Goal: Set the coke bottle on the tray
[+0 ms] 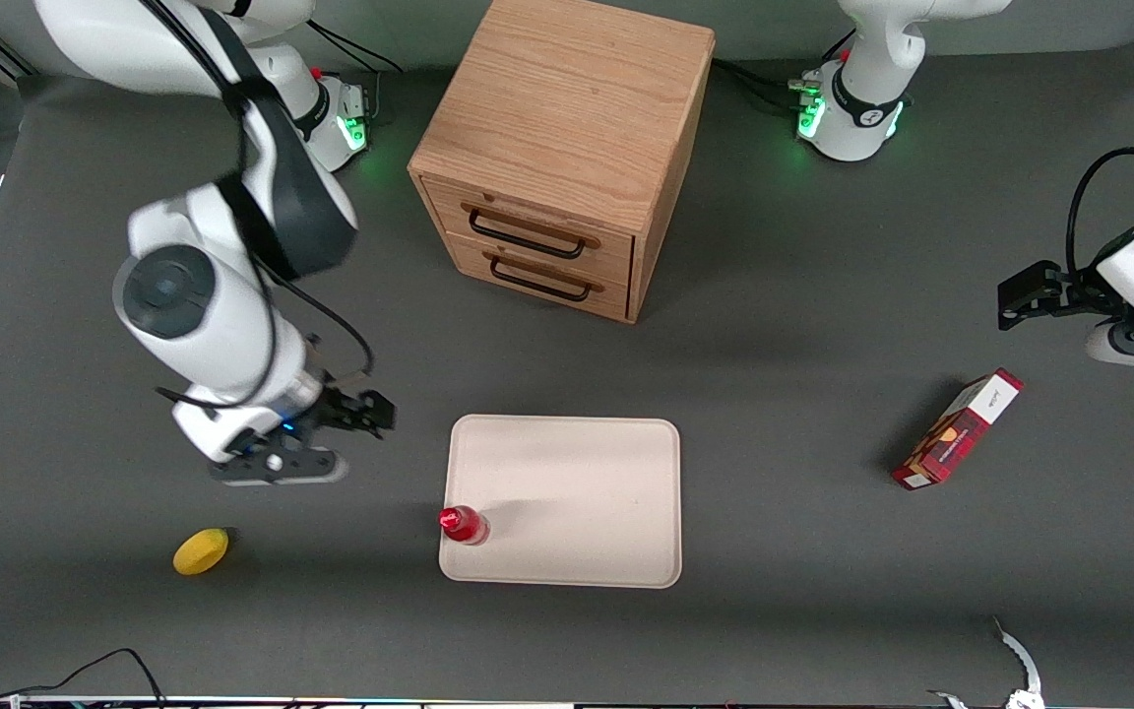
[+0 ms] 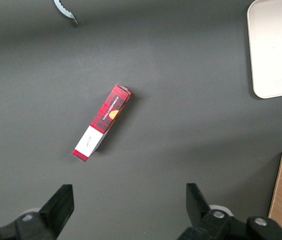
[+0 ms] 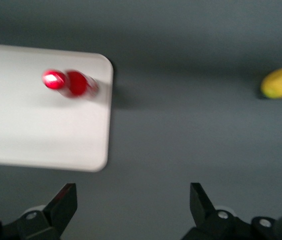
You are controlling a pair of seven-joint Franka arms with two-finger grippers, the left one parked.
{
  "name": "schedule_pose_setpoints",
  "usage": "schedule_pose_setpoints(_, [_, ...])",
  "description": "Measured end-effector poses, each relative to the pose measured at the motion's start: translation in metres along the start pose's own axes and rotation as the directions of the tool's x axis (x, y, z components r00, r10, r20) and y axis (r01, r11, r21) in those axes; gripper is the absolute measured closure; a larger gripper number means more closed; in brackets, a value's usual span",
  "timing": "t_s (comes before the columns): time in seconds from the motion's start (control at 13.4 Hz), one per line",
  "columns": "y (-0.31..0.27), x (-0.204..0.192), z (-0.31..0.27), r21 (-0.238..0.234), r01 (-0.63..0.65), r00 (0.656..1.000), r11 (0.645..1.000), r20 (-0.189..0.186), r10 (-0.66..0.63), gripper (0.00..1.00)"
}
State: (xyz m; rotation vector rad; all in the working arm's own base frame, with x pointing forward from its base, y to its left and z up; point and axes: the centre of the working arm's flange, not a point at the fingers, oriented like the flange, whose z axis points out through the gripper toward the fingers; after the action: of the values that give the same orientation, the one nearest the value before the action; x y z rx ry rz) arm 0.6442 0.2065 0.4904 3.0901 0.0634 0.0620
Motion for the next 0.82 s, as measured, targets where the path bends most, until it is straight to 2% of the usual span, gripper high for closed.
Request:
schedule_pose_setpoints(0.15, [0.059, -0.020, -0.032, 0.001, 0.012, 1.000, 1.000, 0.023, -0.012, 0.00])
schedule_pose_setpoints(0.37, [0.124, -0.051, -0.062, 0.009, -0.019, 0.999, 1.000, 0.036, 0.018, 0.00])
schedule_pose_setpoints(0.82, [0.172, -0.059, -0.083, 0.011, -0.049, 0.998, 0.999, 0.043, 0.049, 0.00])
